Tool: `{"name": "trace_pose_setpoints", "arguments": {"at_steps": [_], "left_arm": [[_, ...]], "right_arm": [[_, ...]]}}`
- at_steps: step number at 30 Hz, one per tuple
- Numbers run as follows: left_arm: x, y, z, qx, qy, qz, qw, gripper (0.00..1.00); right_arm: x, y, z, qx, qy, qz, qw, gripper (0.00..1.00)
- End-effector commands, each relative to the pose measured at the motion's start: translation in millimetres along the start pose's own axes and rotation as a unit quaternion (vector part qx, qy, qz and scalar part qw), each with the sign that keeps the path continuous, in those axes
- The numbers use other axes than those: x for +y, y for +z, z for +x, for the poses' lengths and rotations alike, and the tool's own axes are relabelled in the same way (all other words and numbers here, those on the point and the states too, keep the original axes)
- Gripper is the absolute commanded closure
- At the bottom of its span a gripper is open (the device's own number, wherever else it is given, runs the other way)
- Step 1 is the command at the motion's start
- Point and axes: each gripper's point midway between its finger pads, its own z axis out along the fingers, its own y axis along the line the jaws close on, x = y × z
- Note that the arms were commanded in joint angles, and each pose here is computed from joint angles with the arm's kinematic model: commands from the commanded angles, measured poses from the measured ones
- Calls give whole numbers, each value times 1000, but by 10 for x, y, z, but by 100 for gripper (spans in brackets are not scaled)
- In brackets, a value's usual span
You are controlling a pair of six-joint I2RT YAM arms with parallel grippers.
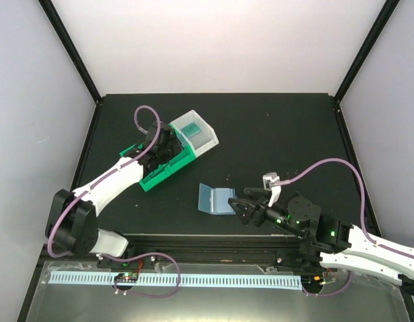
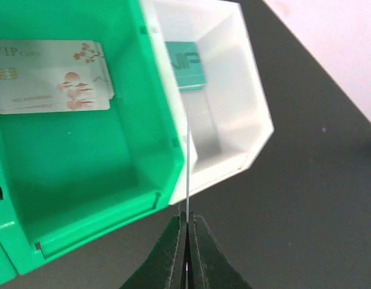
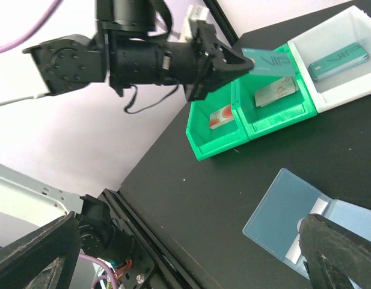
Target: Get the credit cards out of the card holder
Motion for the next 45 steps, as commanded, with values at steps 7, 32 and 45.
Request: {"name": "trace_pose_setpoints", "arguments": {"at_steps": [7, 32, 45], "left_arm": [[-183, 409, -305, -6, -23, -6, 1000, 98], [-528, 663, -498, -5, -45, 37, 998, 98], [-269, 1104, -398, 36, -65, -63, 995, 99]], "right_arm": [[102, -126, -257, -24, -32, 5, 999, 0], [-99, -9, -273, -46, -58, 60, 995, 0], [-132, 20, -259, -37, -65, 75, 994, 0]]}}
